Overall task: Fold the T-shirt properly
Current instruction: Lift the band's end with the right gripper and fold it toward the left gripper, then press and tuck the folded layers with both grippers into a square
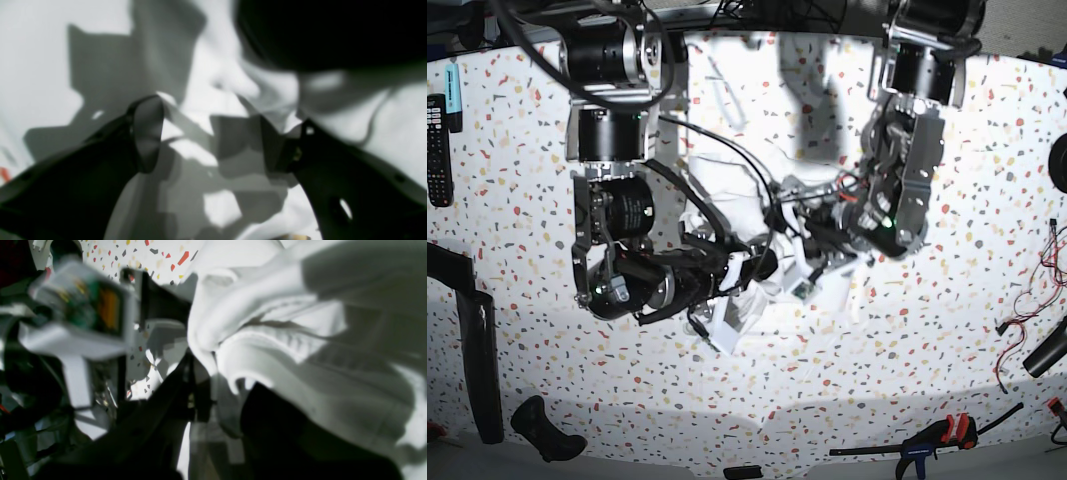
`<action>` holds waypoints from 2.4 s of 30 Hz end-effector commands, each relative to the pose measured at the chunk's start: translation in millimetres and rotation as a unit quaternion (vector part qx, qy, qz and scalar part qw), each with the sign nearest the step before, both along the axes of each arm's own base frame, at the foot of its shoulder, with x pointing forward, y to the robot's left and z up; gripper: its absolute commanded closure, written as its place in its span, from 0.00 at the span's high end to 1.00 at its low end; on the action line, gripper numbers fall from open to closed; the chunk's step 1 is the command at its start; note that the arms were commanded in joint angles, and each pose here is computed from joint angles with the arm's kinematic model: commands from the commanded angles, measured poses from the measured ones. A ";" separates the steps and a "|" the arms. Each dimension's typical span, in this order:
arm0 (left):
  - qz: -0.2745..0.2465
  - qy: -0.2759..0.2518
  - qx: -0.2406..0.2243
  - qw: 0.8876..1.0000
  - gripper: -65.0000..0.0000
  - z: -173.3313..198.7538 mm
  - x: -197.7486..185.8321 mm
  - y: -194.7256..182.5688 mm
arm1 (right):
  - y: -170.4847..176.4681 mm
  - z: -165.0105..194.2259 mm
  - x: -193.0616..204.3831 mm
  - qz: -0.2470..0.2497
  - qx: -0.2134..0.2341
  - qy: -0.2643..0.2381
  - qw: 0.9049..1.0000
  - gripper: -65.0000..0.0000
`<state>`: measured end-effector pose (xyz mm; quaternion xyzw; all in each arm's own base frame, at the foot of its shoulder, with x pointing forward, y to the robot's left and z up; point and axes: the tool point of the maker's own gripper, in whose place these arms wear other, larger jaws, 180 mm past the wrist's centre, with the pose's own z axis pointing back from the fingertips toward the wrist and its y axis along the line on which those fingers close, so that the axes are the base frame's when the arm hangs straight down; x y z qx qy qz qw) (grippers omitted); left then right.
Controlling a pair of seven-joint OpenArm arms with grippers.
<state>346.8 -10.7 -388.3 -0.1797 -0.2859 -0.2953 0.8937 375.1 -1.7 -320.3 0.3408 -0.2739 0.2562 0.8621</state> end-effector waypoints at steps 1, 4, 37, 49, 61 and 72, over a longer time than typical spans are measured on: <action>0.001 -0.029 -0.007 1.000 0.67 17.9 16.1 0.2 | 6.7 22.5 11.5 0.001 0.020 -0.031 0.999 0.00; 0.005 -0.038 0.010 0.999 0.67 22.0 25.2 15.2 | 6.7 22.5 11.5 0.001 0.020 -0.031 0.999 0.00; 0.110 -0.054 0.104 0.987 0.67 37.9 43.2 202.5 | 87.2 75.8 -5.8 0.052 0.186 -0.034 0.981 0.51; 0.111 -0.056 0.118 0.985 0.67 39.7 42.7 214.2 | 113.4 93.1 -25.0 0.104 0.227 -0.032 0.968 0.51; 0.122 -0.058 0.158 0.978 0.67 48.0 39.7 253.0 | 100.8 61.5 -14.7 0.083 0.128 -0.031 0.988 0.51; 0.117 -0.067 0.099 0.986 0.67 54.4 43.4 233.5 | 101.6 89.9 6.4 0.076 0.136 -0.079 0.985 0.51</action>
